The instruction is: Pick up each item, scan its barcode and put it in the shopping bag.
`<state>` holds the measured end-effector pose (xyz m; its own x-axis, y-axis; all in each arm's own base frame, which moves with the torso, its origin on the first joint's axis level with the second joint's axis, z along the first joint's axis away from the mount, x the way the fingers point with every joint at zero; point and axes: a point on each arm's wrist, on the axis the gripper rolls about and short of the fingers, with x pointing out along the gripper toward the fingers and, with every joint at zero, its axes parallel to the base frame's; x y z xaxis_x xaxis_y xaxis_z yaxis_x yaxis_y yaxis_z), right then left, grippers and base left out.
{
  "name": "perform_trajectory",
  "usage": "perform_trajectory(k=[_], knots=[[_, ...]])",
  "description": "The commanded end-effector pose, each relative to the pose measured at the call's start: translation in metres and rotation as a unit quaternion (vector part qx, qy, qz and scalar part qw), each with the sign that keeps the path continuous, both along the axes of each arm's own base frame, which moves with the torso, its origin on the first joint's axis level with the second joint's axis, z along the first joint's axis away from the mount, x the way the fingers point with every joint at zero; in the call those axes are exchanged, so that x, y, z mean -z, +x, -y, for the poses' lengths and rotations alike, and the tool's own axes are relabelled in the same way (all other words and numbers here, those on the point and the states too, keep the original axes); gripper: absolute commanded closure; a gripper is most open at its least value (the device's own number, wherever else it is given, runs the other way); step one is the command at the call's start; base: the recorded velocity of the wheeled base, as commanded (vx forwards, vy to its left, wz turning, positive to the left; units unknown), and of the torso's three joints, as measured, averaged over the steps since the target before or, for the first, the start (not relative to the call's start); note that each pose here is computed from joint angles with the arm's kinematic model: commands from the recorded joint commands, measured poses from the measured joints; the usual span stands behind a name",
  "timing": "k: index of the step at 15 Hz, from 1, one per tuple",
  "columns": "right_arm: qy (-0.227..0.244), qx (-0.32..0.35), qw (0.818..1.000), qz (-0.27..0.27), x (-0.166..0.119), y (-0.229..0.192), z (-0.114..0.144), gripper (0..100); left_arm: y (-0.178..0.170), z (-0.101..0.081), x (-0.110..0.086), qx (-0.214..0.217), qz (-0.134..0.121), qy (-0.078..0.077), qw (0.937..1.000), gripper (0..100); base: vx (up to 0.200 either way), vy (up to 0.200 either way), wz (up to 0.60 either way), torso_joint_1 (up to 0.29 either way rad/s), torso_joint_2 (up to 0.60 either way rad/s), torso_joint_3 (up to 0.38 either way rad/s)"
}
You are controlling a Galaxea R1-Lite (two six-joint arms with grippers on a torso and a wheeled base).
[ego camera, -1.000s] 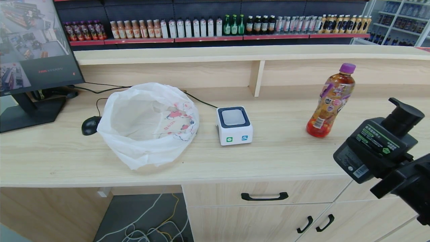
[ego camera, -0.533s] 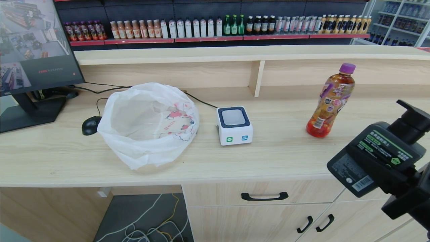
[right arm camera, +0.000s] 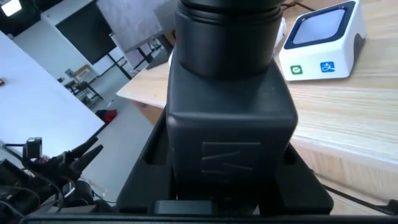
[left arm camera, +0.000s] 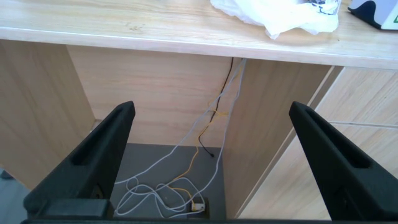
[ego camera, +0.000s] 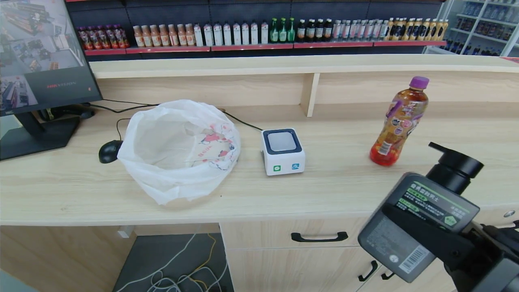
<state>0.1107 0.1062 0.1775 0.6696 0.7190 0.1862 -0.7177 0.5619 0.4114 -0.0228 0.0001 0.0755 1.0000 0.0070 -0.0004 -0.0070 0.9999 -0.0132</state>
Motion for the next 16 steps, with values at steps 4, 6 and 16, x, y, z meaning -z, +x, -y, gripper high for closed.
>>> perform_trajectory(k=[4,6,16], knots=[[-0.006,-0.037,0.999,-0.003,-0.003,0.013,-0.017,100,0.000,0.000,0.000,0.000,0.000,0.000,1.0000,0,0.000,0.000,0.00,0.000,0.00,0.000],[-0.001,-0.081,0.997,0.000,-0.007,0.014,-0.032,100,0.000,0.000,0.000,0.000,0.000,0.000,1.0000,0,0.000,0.000,0.00,0.000,0.00,0.000],[0.008,-0.124,0.992,-0.002,0.000,-0.005,-0.032,100,0.000,0.000,0.000,0.000,0.000,0.000,1.0000,0,0.000,0.000,0.00,0.000,0.00,0.000]])
